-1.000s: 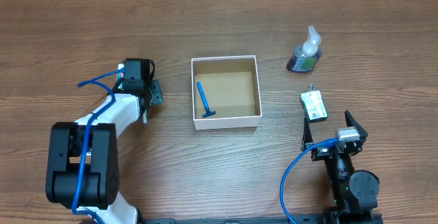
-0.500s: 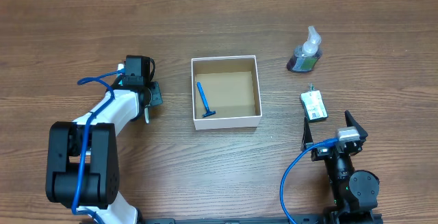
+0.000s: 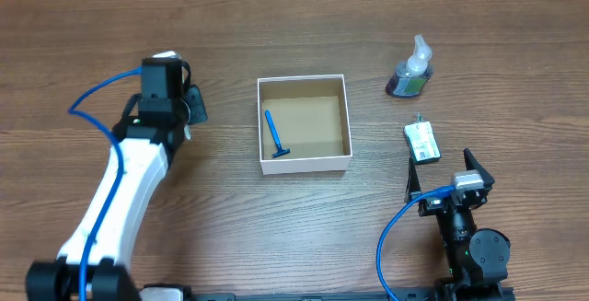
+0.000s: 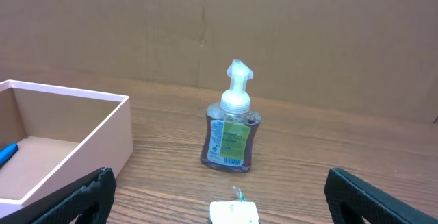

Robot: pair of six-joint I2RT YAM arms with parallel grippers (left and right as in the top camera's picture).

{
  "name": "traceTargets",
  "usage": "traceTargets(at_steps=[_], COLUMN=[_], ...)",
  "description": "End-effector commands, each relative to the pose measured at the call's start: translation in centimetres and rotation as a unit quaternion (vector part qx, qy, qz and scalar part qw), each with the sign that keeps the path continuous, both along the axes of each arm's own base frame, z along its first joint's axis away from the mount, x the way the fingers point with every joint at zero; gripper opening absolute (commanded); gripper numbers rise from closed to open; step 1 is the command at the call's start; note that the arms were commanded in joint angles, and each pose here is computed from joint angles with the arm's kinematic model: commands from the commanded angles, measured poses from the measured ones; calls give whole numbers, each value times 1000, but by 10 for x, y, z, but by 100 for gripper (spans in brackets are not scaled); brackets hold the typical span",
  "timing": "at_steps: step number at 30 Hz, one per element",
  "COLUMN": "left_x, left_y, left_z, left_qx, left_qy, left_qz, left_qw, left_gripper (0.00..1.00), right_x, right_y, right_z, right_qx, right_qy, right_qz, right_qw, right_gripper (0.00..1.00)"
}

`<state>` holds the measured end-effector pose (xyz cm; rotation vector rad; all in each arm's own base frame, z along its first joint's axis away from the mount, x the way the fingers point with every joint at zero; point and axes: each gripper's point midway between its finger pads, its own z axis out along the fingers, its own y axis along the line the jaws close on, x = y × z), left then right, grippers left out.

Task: Pack container
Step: 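Carry the green toothbrush into the box and release it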

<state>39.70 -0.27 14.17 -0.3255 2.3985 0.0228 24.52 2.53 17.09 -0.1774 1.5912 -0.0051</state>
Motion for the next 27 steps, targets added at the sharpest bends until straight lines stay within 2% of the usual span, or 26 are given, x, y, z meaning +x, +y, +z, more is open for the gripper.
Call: traceTargets(at_steps=[1,8,15,27], left_x=[-2,-21,-46,-51], left_y=[-25,-92,-163,-200], left_z=[45,80,75,-2], left_qx=[-31,-78,-141,-144], left_qy=[-55,-98,-77,24], left_qz=[-31,-90,-129,-98], left_qw=[998,988,979,984], left_gripper=[4,4,6,8], right_x=[0,0,0,0], right_y=[-1,-1,-1,-1], right_z=[-1,-1,-1,-1], right_qx=[-3,-3,-3,-3], right_qy=[-4,-4,-4,-4], right_qz=[-2,-3,-3,-3], right_qw=[1000,1000,1000,1000], right_gripper=[100,100,100,100])
